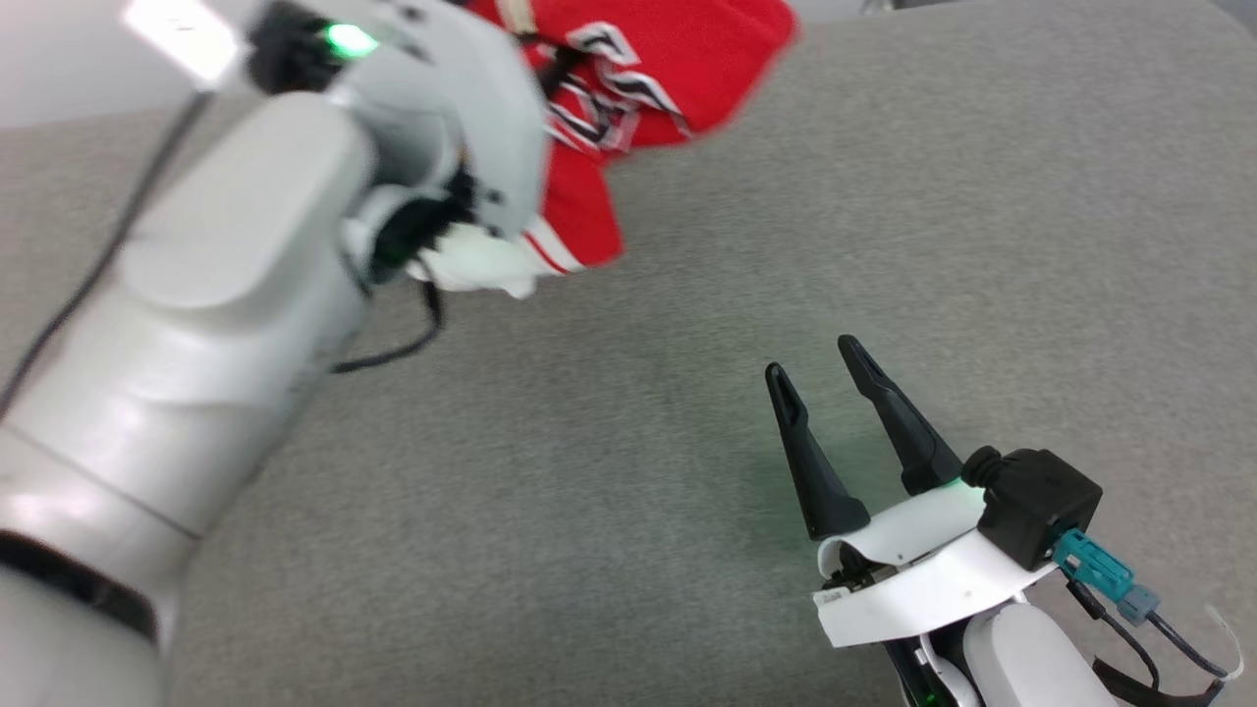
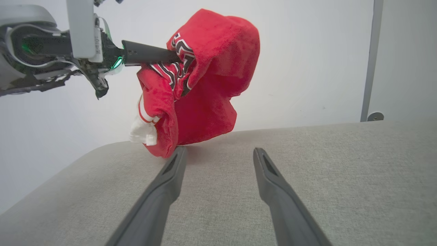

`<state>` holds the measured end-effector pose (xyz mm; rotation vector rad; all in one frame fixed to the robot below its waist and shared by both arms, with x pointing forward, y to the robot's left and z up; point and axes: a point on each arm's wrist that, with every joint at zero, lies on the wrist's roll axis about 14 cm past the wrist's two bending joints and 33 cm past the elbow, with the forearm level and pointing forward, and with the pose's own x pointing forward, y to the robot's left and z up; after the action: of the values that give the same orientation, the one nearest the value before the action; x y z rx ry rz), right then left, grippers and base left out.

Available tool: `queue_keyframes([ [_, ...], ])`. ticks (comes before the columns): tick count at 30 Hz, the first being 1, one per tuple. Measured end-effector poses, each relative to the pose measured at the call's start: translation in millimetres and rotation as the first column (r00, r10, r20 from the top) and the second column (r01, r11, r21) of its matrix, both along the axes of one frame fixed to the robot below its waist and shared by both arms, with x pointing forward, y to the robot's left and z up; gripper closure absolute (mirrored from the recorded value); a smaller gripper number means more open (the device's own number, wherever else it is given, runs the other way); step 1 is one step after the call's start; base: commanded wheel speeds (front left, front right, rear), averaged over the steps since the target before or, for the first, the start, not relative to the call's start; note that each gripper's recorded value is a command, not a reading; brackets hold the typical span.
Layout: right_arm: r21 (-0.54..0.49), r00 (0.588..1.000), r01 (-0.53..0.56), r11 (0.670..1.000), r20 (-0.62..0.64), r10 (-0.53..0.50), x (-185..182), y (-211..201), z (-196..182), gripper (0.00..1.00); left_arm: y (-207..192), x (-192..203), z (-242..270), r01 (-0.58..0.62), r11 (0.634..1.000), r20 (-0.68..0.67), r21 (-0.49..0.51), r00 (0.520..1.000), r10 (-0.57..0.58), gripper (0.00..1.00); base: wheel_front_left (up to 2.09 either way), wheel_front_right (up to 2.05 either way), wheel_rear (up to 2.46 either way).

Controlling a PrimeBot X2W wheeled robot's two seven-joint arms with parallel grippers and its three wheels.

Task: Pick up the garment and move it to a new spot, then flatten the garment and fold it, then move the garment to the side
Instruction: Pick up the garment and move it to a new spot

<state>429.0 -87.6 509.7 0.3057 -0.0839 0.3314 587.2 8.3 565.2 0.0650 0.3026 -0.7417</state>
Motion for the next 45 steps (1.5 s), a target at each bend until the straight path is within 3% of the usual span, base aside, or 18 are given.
queue_keyframes([
  [5,0.017,0.998,0.057,0.998,0.008,-0.057,-3.7,-19.3,6.1,0.00,-63.6,-26.0,-21.0,0.178,0.981,-0.032,0.082,0.984,-0.176,1.00,0.00,0.00,0.00],
  [9,0.023,0.995,0.098,0.995,0.017,-0.098,-6.5,-33.3,11.3,0.00,-91.5,-44.2,-52.8,0.278,0.948,-0.087,0.156,0.960,-0.267,1.00,0.00,0.00,0.00],
  [22,0.030,0.973,0.230,0.973,0.008,-0.231,-18.6,-78.1,15.1,0.00,-84.8,-60.4,-155.2,0.389,0.848,-0.320,0.361,0.905,-0.279,1.00,0.00,0.00,0.00],
  [26,0.023,0.965,0.263,0.965,-0.002,-0.263,-22.8,-88.7,13.0,0.00,-91.6,-61.9,-162.5,0.407,0.850,-0.345,0.335,0.892,-0.292,1.00,0.00,0.00,0.00],
  [27,0.020,0.963,0.269,0.963,-0.004,-0.269,-24.1,-90.8,12.3,0.00,-93.3,-62.1,-163.1,0.410,0.850,-0.347,0.330,0.890,-0.294,0.58,0.00,0.00,0.00],
  [28,0.018,0.961,0.276,0.961,-0.006,-0.276,-25.2,-92.8,11.8,0.00,-95.1,-62.5,-162.7,0.411,0.852,-0.349,0.323,0.889,-0.297,0.00,0.00,0.00,0.00],
  [33,0.010,0.957,0.289,0.957,-0.014,-0.289,-28.4,-96.5,8.6,0.00,-103.5,-68.2,-150.8,0.409,0.875,-0.324,0.260,0.890,-0.320,0.00,0.00,0.00,0.00],
  [37,-0.002,0.963,0.267,0.964,-0.024,-0.267,-29.8,-88.7,3.7,0.00,-104.0,-64.8,-126.8,0.359,0.921,-0.281,0.151,0.909,-0.308,0.00,0.00,0.00,0.00],
  [45,-0.040,0.976,0.214,0.976,-0.033,-0.215,-38.4,-69.2,-3.9,0.00,-70.1,-61.6,-78.1,0.205,0.978,-0.188,-0.026,0.960,-0.207,0.00,0.00,0.00,0.00],
])
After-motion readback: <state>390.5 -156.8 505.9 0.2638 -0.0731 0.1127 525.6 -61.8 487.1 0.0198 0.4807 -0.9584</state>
